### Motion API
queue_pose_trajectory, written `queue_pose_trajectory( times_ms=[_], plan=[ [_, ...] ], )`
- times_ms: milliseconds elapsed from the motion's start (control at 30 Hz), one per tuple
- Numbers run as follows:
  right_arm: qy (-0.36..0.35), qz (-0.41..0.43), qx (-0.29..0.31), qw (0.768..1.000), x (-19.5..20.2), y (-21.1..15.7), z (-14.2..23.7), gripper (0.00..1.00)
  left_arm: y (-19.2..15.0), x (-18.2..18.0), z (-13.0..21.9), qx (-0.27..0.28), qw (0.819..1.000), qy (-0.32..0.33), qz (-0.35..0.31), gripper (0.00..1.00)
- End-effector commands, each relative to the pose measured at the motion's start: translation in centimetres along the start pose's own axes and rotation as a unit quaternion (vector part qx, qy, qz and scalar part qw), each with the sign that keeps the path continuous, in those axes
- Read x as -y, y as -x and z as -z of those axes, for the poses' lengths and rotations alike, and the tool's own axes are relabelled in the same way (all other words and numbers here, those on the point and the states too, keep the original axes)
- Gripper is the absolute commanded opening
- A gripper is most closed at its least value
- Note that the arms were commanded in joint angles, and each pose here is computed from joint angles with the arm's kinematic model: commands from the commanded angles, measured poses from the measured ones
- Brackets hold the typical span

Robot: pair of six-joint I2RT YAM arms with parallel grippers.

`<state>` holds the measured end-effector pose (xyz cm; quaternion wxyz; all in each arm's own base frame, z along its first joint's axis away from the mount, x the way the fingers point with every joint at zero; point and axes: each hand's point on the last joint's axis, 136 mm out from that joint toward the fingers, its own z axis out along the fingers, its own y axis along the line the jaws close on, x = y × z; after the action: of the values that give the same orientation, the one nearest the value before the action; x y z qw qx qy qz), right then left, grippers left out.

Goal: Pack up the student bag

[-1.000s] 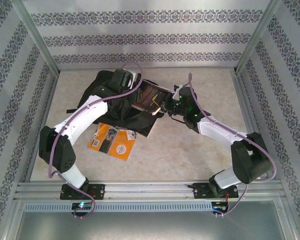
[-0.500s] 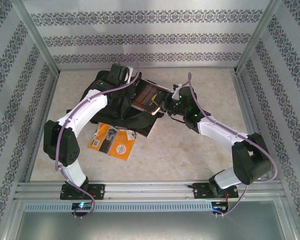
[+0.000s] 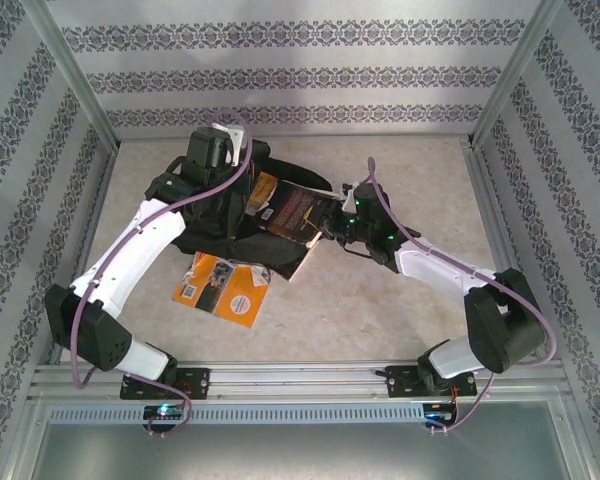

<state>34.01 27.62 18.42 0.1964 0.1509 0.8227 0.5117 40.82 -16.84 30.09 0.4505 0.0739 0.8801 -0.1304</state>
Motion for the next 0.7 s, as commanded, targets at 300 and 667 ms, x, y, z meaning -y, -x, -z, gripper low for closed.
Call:
queue_pose_trajectory(
  times_ms=[300, 667],
  plan=[
    [0.131, -0.026, -0.053, 0.990, -7.4, -0.1, -5.2, 0.00, 3.2, 1.9, 2.0, 0.053, 0.997, -0.049, -0.010, 0.00],
    [0.094, -0.034, -0.074, 0.992, -5.7, -1.8, -15.8, 0.04, 4.9, 2.4, 2.3, 0.079, 0.995, -0.059, -0.011, 0.00]
  ],
)
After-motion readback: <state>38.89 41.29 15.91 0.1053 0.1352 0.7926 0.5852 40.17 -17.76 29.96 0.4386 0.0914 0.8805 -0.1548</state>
